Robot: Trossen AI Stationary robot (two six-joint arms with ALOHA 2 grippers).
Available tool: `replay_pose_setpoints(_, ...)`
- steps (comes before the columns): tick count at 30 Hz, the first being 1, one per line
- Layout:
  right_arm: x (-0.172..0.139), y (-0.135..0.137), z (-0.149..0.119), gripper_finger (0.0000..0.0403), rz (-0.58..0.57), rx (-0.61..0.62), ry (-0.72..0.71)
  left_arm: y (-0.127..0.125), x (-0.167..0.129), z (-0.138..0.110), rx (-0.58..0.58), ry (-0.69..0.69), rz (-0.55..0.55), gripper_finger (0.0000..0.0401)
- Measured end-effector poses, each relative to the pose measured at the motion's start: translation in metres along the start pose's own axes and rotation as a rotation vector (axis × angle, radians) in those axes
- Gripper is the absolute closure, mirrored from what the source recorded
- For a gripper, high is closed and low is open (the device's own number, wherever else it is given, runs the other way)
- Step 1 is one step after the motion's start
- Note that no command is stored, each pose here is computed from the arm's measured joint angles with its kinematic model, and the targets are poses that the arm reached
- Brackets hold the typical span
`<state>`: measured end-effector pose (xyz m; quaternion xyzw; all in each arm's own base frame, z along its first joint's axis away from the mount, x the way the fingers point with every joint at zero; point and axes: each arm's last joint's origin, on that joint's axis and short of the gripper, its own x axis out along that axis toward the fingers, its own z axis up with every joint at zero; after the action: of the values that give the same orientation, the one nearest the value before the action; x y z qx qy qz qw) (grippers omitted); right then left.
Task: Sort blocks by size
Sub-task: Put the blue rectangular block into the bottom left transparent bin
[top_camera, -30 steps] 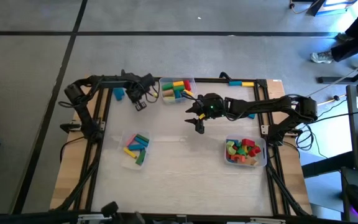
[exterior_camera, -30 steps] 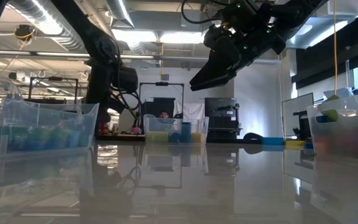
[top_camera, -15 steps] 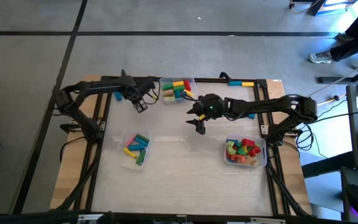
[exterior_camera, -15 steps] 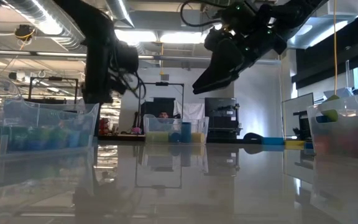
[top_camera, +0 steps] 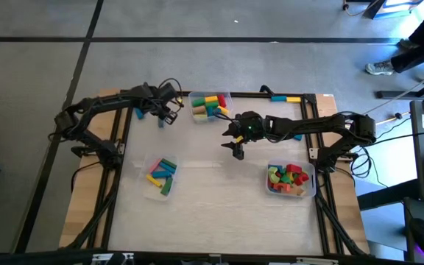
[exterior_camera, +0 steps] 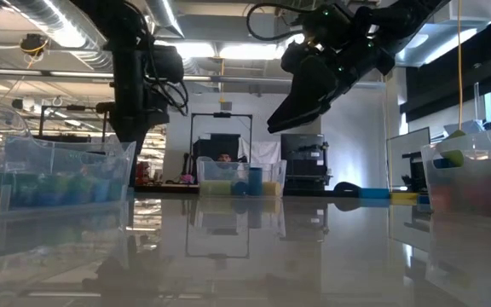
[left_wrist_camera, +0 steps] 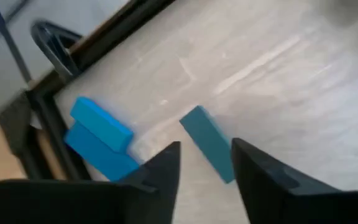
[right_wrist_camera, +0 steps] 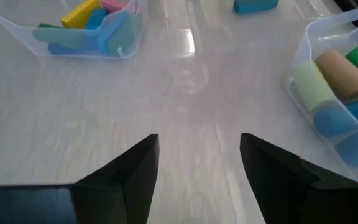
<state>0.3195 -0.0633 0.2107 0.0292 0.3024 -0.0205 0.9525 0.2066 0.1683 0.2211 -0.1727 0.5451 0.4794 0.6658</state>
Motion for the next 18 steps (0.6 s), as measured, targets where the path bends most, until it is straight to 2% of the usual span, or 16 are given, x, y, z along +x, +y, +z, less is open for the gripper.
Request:
replay_pose_setpoints(4, 0.000, 0.000, -0.001, 0.0178, 0.000, 0.001, 0.007, 0.002, 0.003, 0.004, -0.107, -0.023, -0.037, 0.0218)
replay_pose_setpoints(7, 0.000, 0.000, -0.001, 0.0178, 0.001, 0.002, 0.009, 0.001, 0.011, -0.004, -0.145, 0.009, -0.029, 0.0201)
replay_pose_setpoints(12, 0.000, 0.000, -0.001, 0.0178, 0.001, 0.002, 0.009, 0.003, 0.029, -0.017, -0.184, 0.030, -0.018, 0.0201)
replay_pose_setpoints(18, 0.000, 0.000, 0.000, 0.0178, 0.000, 0.000, -0.001, 0.002, 0.045, -0.025, -0.257, -0.007, -0.026, 0.0205)
